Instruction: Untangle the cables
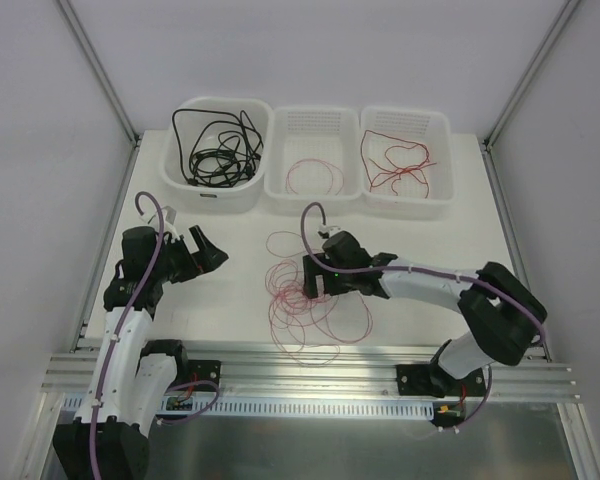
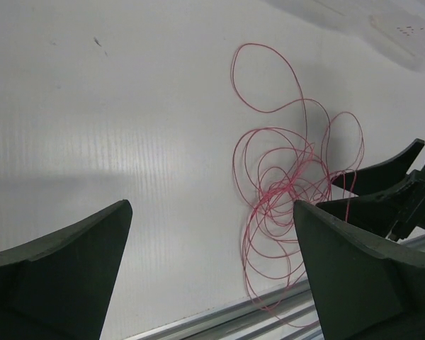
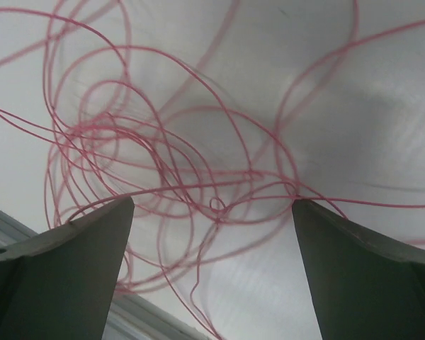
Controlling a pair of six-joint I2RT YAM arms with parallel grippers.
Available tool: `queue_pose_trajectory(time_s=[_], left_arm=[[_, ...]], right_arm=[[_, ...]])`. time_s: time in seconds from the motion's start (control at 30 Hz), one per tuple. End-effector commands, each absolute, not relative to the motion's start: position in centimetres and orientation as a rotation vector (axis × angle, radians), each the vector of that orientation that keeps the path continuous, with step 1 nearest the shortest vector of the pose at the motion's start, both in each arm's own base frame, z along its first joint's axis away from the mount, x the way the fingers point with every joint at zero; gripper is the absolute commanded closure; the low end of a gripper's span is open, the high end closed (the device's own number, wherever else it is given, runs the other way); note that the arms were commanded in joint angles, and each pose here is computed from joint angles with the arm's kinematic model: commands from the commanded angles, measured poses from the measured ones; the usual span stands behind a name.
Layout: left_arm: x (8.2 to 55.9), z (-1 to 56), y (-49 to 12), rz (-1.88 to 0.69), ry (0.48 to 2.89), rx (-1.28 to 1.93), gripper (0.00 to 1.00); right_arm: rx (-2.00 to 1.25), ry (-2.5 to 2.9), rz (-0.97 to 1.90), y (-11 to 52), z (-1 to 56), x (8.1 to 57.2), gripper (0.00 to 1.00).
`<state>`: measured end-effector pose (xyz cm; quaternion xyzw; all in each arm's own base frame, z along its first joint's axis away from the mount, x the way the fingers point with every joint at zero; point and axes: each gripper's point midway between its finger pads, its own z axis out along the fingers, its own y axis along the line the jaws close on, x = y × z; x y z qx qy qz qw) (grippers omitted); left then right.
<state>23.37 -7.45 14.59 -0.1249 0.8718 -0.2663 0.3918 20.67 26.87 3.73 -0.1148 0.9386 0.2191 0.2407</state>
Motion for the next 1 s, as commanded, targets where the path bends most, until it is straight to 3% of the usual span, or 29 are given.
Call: queue_pose_trajectory(time_s=[0.0,0.17,0.3,0.4,0.43,0.57,0.77,0.97], left_arm=[[23.8,15.9,-8.2,-0.721,2.177,-0.251,0.01],[23.8,16.1,-8.0,-0.703,2.165,-0.242,0.01],[23.7,16.0,-8.1,-0.711,2.166,-0.241,0.01],[23.7,16.1,-8.2,-0.716,2.167,-0.238,0.01],[23.7,16.1,-8.2,-0.715,2.167,-0.236,0.01],[23.7,16.0,-8.2,-0.716,2.168,-0.234,0.01],[23.7,16.1,-8.2,-0.715,2.168,-0.233,0.01],[23.7,16.1,-8.3,-0.724,2.169,-0.23,0.01]], right_arm=[[-0.471,2.53,0.531,30.7,4.4,21.7,0.0],[-0.638,2.593,0.365,32.6,1.9,20.3,0.01],[-0.744,2.657,0.188,31.8,-0.1,19.1,0.15],[-0.789,2.673,0.121,31.3,-1.1,18.6,0.47],[-0.792,2.675,0.109,31.1,-1.3,18.5,0.71],[-0.82,2.646,0.093,30.6,-0.3,18.7,0.97],[-0.858,2.509,0.023,29.4,5.0,20.7,0.99],[-0.82,2.304,0.136,29.0,16.5,23.3,0.99]])
